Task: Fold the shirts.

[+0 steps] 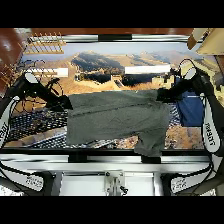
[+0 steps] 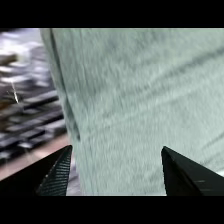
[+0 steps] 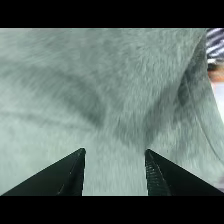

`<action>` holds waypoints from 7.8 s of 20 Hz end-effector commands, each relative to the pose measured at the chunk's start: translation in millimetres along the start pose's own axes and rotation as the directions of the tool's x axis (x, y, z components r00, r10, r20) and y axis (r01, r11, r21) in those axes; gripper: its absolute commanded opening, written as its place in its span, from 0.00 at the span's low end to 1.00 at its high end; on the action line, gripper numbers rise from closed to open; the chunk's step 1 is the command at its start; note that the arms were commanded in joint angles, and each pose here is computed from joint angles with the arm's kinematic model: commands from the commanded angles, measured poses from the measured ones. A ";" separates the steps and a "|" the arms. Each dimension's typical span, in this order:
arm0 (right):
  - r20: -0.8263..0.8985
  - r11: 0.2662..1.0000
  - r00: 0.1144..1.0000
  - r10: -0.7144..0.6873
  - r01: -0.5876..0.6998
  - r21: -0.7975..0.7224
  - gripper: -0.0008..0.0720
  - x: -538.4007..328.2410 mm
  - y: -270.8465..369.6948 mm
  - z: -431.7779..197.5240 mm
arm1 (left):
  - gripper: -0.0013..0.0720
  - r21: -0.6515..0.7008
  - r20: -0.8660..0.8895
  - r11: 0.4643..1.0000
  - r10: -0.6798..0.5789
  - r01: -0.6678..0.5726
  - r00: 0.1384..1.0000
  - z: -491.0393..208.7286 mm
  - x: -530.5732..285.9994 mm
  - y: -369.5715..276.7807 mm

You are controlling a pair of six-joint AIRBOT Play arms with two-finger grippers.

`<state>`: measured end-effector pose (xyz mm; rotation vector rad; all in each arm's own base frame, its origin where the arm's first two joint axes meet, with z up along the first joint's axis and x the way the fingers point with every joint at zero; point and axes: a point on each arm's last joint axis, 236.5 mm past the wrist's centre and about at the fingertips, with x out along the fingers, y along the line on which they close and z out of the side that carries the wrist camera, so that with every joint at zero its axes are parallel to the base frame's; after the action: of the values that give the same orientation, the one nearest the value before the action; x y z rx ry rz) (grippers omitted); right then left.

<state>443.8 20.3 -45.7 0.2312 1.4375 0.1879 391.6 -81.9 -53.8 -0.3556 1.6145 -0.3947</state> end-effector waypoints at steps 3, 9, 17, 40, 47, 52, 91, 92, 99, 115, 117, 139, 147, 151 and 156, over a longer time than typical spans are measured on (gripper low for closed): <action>-0.064 0.978 0.977 -0.205 0.203 -0.049 0.70 -86.5 -52.1 -42.9 | 0.82 -0.047 -0.043 0.998 -0.034 0.032 0.998 -38.8 -53.3 -1.0; -0.121 0.972 0.993 -0.003 0.031 0.232 0.70 -105.6 -89.8 -103.2 | 0.88 -0.118 -0.142 0.990 -0.096 0.079 0.985 -146.7 16.5 8.1; -0.046 0.968 0.999 0.005 0.007 0.250 0.70 -105.4 -94.3 -89.3 | 0.87 -0.228 -0.047 0.963 -0.161 0.146 0.986 -151.0 59.8 7.5; -0.164 0.923 0.944 0.285 -0.224 0.314 0.76 27.6 -28.2 -195.3 | 0.06 -0.178 -0.108 0.967 -0.203 0.182 0.973 -155.5 81.6 -20.4; -0.198 0.964 0.951 0.238 -0.207 0.166 0.10 38.5 -6.7 -189.0 | 0.06 -0.172 -0.098 0.967 -0.205 0.186 0.974 -151.6 78.2 -19.4; -0.030 0.971 0.970 0.240 -0.240 0.013 0.10 -25.5 12.0 -135.0 | 0.06 -0.032 0.058 0.979 -0.197 0.199 0.979 -96.8 23.4 -29.6; -0.042 0.994 0.994 0.106 -0.106 -0.007 0.93 63.4 -18.9 47.1 | 0.93 0.083 0.220 0.977 -0.209 0.195 0.953 71.1 -64.9 -76.5; -0.052 0.994 0.993 0.109 -0.109 -0.010 0.93 66.8 -13.2 45.5 | 0.93 0.093 0.217 0.976 -0.210 0.194 0.953 69.9 -64.0 -81.6; -0.037 0.992 0.992 0.120 -0.121 -0.023 0.10 42.3 21.7 46.1 | 0.60 0.169 0.220 0.968 -0.220 0.185 0.951 71.9 -45.2 -122.8; 0.170 0.965 0.979 0.109 -0.064 -0.253 0.10 -187.0 153.2 -35.1 | 0.06 0.358 0.224 0.865 -0.444 0.350 0.868 40.2 142.4 -353.2; 0.173 0.963 0.978 0.118 -0.070 -0.260 0.10 -200.1 164.3 -49.8 | 0.06 0.300 0.228 0.864 -0.476 0.404 0.849 40.3 155.4 -361.9; 0.075 0.950 0.988 0.135 -0.108 -0.293 0.10 9.2 280.6 -10.8 | 0.06 0.077 0.858 0.945 0.099 -0.317 0.504 -21.1 -347.1 -116.3; -0.025 0.916 0.936 0.351 -0.349 -0.200 0.86 46.6 335.8 -25.6 | 0.06 0.016 0.858 0.937 0.166 -0.349 0.486 -82.0 -367.7 -103.6; -0.019 0.974 1.000 -0.012 0.008 -0.228 0.86 -7.5 202.3 -14.3 | 0.06 0.003 0.809 0.944 0.191 -0.329 0.556 -71.7 -332.5 -83.9; -0.177 0.995 0.979 -0.097 0.102 0.015 0.86 -23.1 80.0 -31.5 | 0.06 -0.013 0.742 0.951 0.215 -0.308 0.635 -67.6 -291.4 -62.5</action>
<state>435.0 149.3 5.1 0.0977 1.4893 0.2236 347.7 -2.4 259.5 -0.1354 0.7551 -0.0824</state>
